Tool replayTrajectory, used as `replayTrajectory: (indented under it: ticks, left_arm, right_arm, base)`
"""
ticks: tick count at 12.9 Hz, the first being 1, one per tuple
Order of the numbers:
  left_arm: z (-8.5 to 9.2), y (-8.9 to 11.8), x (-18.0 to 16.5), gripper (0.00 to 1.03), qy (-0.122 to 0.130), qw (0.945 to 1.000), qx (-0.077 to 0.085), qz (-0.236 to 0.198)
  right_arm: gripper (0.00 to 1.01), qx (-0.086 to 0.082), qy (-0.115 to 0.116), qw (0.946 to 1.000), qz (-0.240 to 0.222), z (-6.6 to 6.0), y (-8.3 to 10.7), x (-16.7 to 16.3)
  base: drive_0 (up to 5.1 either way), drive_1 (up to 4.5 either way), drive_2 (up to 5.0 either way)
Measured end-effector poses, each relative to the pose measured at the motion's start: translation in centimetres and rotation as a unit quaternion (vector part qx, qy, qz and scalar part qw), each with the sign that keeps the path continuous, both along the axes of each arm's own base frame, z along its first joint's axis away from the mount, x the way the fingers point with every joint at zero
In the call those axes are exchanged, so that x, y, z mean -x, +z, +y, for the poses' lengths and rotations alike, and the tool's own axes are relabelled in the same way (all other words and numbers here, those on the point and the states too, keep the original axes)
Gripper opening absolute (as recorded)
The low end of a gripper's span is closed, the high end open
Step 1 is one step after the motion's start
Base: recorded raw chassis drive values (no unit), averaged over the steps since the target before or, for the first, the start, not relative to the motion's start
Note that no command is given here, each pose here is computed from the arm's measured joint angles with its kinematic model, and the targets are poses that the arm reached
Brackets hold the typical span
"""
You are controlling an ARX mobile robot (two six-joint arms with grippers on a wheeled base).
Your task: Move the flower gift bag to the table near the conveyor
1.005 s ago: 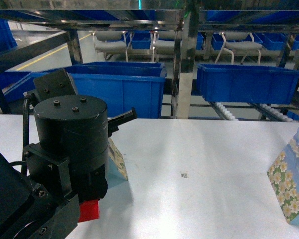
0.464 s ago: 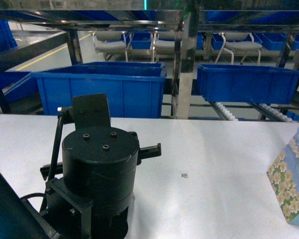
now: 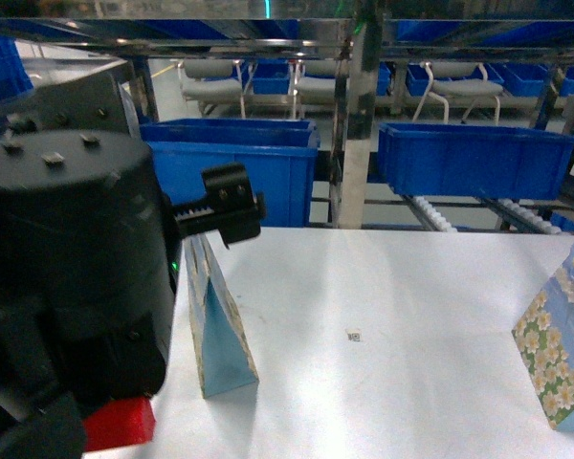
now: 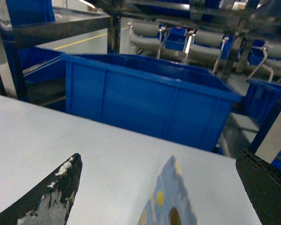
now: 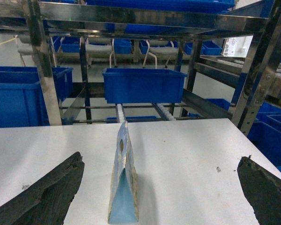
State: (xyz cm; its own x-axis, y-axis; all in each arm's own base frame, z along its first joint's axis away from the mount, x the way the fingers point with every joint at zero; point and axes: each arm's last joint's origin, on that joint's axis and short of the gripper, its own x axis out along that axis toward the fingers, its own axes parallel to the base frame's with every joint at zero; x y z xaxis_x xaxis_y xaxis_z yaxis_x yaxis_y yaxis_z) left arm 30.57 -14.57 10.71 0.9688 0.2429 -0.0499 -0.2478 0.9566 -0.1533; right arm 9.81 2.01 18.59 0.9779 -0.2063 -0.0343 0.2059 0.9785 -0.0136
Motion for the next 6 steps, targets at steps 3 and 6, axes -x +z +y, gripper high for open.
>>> replayTrajectory:
  ticks: [3, 6]
  left_arm:
    - [3.3, 6.7, 1.2, 0.98, -0.024, 0.9956, 0.031, -0.086]
    - [8.2, 7.7, 4.3, 0.98, -0.081, 0.9924, 0.023, -0.09]
  right_arm:
    - [0.98, 0.0, 0.0, 1.0, 0.0, 0.0, 0.0, 0.0]
    - [0.98, 0.0, 0.0, 1.0, 0.0, 0.0, 0.0, 0.0]
  base:
    - [0.0, 0.0, 0.0]
    - [0.0, 0.0, 0.0]
